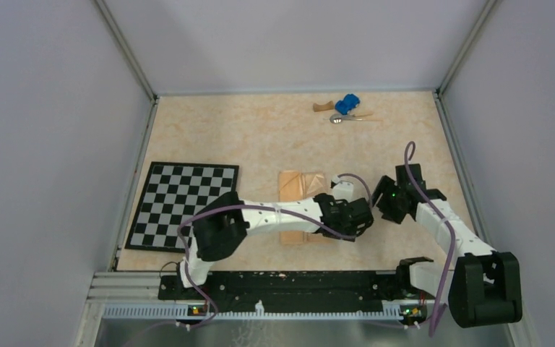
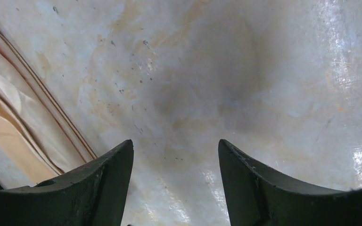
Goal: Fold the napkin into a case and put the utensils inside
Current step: Pick up the 2/3-rectangle-folded napkin at the center of the board, then fold the 2/3-rectangle-folded napkin at the center of the board.
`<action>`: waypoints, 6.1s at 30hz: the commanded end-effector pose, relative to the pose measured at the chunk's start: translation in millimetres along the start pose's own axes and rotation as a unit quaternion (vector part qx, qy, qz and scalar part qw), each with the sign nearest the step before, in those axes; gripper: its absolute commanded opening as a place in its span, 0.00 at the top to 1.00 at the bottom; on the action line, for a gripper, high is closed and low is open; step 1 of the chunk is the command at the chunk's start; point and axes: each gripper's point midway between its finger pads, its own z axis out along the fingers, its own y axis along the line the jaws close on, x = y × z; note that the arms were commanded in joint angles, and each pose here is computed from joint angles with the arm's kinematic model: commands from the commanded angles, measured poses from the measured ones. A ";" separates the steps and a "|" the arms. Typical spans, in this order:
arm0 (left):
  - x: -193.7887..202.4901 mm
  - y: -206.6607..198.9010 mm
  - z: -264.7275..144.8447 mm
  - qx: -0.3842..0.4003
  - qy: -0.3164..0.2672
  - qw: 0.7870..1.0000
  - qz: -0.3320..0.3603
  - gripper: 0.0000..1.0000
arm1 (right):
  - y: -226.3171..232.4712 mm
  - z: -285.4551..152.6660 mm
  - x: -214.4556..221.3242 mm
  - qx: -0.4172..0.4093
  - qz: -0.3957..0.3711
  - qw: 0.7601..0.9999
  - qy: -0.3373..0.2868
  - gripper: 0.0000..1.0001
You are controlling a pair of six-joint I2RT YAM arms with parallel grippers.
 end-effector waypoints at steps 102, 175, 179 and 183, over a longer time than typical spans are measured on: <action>-64.7 51.3 -105.7 0.261 -0.095 0.961 -0.010 0.11 | 159.5 45.5 29.4 -0.361 -0.136 0.918 0.096 1.00; -79.3 184.9 52.6 0.295 -0.039 0.931 -0.210 0.74 | 243.6 33.9 62.7 -0.270 -0.136 0.950 0.077 1.00; -76.4 185.5 56.0 0.293 -0.038 0.932 -0.210 0.80 | 253.6 40.4 78.9 -0.266 -0.147 0.949 0.082 1.00; -75.6 185.7 55.7 0.294 -0.039 0.932 -0.209 0.82 | 263.1 48.5 93.4 -0.266 -0.152 0.948 0.086 1.00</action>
